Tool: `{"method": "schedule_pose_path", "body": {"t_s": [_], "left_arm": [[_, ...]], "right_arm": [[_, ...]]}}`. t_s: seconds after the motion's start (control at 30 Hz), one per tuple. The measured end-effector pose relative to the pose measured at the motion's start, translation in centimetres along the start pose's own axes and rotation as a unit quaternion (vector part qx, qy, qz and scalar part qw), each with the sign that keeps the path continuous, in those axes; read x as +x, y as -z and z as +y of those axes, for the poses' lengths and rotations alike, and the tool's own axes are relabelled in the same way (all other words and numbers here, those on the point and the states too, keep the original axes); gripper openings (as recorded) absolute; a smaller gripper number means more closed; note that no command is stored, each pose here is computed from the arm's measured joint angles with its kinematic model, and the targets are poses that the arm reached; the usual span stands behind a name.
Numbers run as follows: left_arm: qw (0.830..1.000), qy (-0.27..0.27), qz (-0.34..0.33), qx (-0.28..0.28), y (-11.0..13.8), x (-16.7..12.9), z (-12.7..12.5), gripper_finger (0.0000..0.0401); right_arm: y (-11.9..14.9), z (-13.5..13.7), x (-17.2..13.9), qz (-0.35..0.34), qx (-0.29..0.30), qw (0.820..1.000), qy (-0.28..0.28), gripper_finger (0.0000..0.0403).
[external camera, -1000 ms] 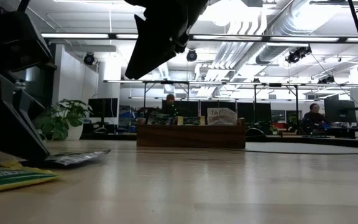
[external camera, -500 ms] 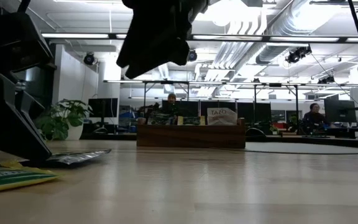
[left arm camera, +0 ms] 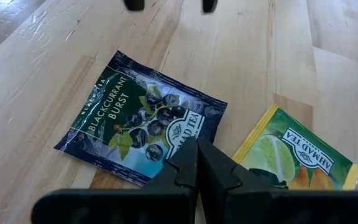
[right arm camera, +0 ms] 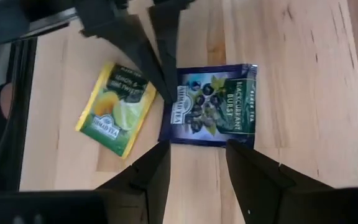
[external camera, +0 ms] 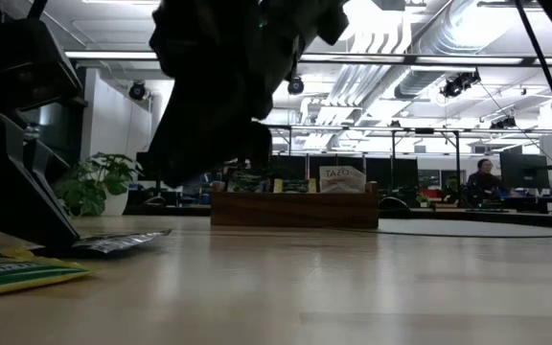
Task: Pick & Place Tea
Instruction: Put the violet tea bag into the left section of the wooden organizer
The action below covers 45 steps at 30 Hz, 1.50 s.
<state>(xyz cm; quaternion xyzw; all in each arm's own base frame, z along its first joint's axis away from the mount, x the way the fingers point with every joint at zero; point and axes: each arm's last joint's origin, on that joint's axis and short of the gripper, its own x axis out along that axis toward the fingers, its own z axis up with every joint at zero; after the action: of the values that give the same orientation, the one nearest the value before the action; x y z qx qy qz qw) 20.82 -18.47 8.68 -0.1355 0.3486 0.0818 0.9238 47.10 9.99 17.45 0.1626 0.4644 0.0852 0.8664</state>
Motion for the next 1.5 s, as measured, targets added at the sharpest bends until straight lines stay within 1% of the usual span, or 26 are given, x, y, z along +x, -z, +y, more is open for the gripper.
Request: {"method": "schedule_pose_path", "body": {"t_s": [0.17, 0.4, 0.6, 0.7, 0.8, 1.03, 1.27, 1.5], "left_arm": [[1.000, -0.001, 0.000, 0.000, 0.0, 0.0, 0.0, 0.0001], [1.000, -0.004, -0.003, 0.001, 0.0, 0.0, 0.1, 0.0001], [1.000, -0.008, -0.004, 0.003, 0.1, 0.0, 0.1, 0.0001], [1.000, -0.008, -0.004, 0.003, 0.1, 0.0, 0.1, 0.0001], [1.000, -0.009, -0.004, 0.004, 0.1, 0.0, 0.1, 0.0001], [1.000, -0.009, -0.005, 0.007, 0.1, 0.0, 0.1, 0.0001], [1.000, -0.017, -0.011, 0.009, 0.1, 0.0, 0.2, 0.0001], [1.000, -0.017, -0.011, 0.009, 0.1, 0.0, 0.2, 0.0001]], "right_arm": [[0.0, -1.8, 0.8, 0.007, 0.032, 0.999, 0.009, 0.0152], [-0.6, -3.5, 0.5, 0.002, 0.061, 0.998, 0.019, 0.0152], [-0.7, -3.8, 0.4, 0.002, 0.072, 0.997, 0.017, 0.0152], [-0.5, -4.0, 1.2, 0.006, 0.081, 0.997, 0.013, 0.0152], [0.4, -4.6, 2.9, 0.021, 0.092, 0.995, 0.014, 0.0152], [0.5, -4.7, 3.8, 0.019, 0.106, 0.994, -0.003, 0.0152], [1.4, -3.5, 5.4, 0.026, 0.106, 0.994, -0.021, 0.0152], [1.7, -2.2, 5.9, 0.021, 0.099, 0.994, -0.042, 0.0152]]}}
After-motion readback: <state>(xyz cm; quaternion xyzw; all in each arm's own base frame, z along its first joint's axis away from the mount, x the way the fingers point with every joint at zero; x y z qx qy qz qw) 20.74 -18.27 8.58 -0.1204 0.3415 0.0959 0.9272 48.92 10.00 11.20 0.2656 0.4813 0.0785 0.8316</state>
